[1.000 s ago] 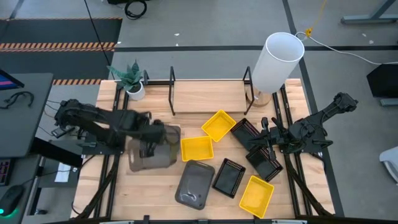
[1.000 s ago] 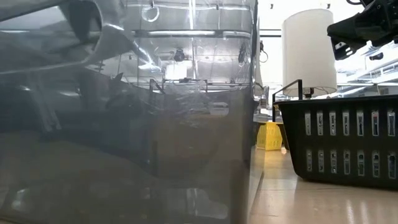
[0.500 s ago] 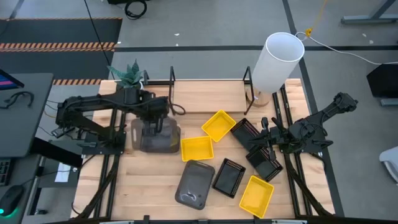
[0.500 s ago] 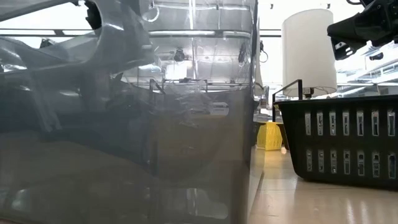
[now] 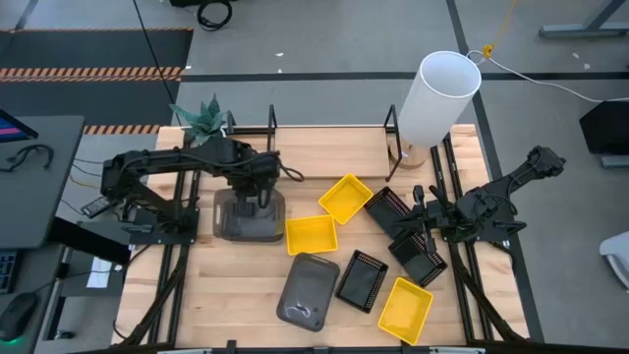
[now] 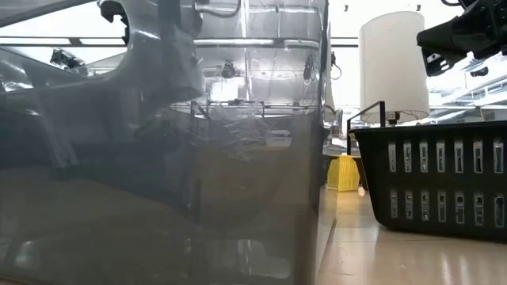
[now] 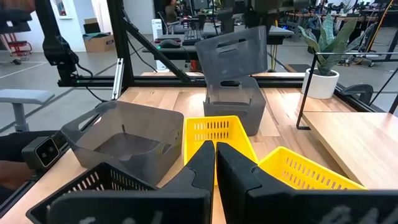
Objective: Stack baskets on shelf by color
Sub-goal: Stack the middle transparent black bin on top of the top transparent black bin
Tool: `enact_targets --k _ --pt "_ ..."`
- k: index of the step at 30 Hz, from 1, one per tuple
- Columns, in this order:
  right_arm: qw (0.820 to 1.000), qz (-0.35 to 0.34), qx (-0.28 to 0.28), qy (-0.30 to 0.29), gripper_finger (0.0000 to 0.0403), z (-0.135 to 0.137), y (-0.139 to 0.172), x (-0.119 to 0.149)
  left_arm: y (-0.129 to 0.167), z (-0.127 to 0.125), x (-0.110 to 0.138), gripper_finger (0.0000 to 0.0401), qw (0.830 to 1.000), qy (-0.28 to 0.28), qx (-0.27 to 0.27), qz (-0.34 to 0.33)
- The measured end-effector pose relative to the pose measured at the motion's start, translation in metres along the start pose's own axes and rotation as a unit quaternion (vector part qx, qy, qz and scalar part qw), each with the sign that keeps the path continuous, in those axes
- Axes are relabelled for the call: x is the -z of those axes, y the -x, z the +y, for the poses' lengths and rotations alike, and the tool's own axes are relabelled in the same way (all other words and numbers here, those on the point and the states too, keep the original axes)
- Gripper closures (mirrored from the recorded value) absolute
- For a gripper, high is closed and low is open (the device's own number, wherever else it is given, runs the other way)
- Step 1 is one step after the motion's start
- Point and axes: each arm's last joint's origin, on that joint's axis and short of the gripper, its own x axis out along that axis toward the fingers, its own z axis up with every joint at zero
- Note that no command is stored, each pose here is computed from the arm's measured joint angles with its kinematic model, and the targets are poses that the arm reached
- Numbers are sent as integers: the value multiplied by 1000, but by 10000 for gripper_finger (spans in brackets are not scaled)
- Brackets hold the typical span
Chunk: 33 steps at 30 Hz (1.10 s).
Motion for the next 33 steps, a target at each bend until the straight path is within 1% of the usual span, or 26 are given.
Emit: enact_targets --k 5,9,14,18,22,28,30,33 --pt "1000 0 0 0 380 0 0 0 -9 -1 -1 393 999 -19 16 42" --pt "1000 -1 0 0 380 0 0 0 -13 5 0 393 999 -6 21 44" --pt "1000 -1 0 -1 380 0 0 0 -33 11 9 393 996 7 26 80" --pt "1000 -1 0 -1 380 0 0 0 -50 10 15 393 994 4 31 103" --pt "1000 -1 0 -1 380 0 0 0 -53 9 16 393 994 1 34 104" --pt "1000 -2 0 -1 380 0 0 0 -53 7 16 390 993 4 62 99" --pt "1000 -2 0 -1 380 0 0 0 -53 7 16 383 993 3 62 99" --pt "1000 -2 0 -1 380 0 0 0 -53 8 16 359 994 2 58 98"
